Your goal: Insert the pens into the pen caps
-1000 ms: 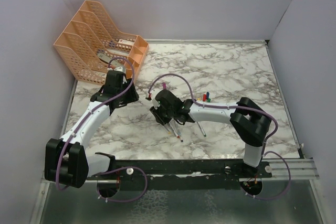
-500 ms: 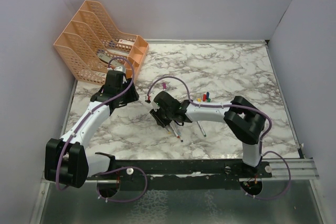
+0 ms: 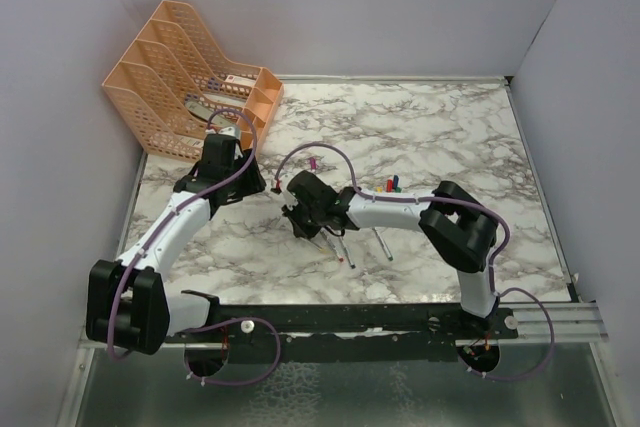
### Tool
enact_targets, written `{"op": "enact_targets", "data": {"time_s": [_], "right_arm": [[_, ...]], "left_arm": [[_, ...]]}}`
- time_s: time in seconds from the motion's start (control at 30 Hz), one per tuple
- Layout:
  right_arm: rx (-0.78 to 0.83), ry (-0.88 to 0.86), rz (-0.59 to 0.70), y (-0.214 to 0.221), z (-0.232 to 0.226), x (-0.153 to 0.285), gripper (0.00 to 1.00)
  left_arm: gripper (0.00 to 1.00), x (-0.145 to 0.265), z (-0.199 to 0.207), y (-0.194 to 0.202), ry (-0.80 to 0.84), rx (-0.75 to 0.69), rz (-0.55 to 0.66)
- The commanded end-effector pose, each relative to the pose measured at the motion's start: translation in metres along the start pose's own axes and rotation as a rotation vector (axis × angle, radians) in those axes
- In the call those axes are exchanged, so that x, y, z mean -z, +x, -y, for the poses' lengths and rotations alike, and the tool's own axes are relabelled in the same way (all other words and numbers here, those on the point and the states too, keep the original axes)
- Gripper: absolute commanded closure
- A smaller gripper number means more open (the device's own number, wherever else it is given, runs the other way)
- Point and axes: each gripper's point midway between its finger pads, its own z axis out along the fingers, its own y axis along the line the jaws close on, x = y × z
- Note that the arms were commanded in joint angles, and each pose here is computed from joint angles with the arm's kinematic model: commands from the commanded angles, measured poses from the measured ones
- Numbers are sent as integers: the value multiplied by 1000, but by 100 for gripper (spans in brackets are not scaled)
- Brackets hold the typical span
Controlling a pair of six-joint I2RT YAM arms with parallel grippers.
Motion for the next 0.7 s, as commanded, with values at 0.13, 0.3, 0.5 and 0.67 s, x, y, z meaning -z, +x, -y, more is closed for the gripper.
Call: {"op": "enact_targets", "data": {"time_s": [0.13, 0.3, 0.5, 0.67], "right_arm": [[-68, -33, 119, -55, -18, 30, 99], [-124, 108, 241, -88, 4, 57, 99], [-258, 293, 356, -91, 45, 87, 99], [-390, 390, 513, -93, 73, 126, 99]], "left_arm": [[45, -4, 9, -10, 45, -28, 13], [45, -5, 13, -9, 79, -37, 18], [46, 1, 30, -15, 185, -67, 73], [46, 14, 68, -21, 422, -102, 143]]}}
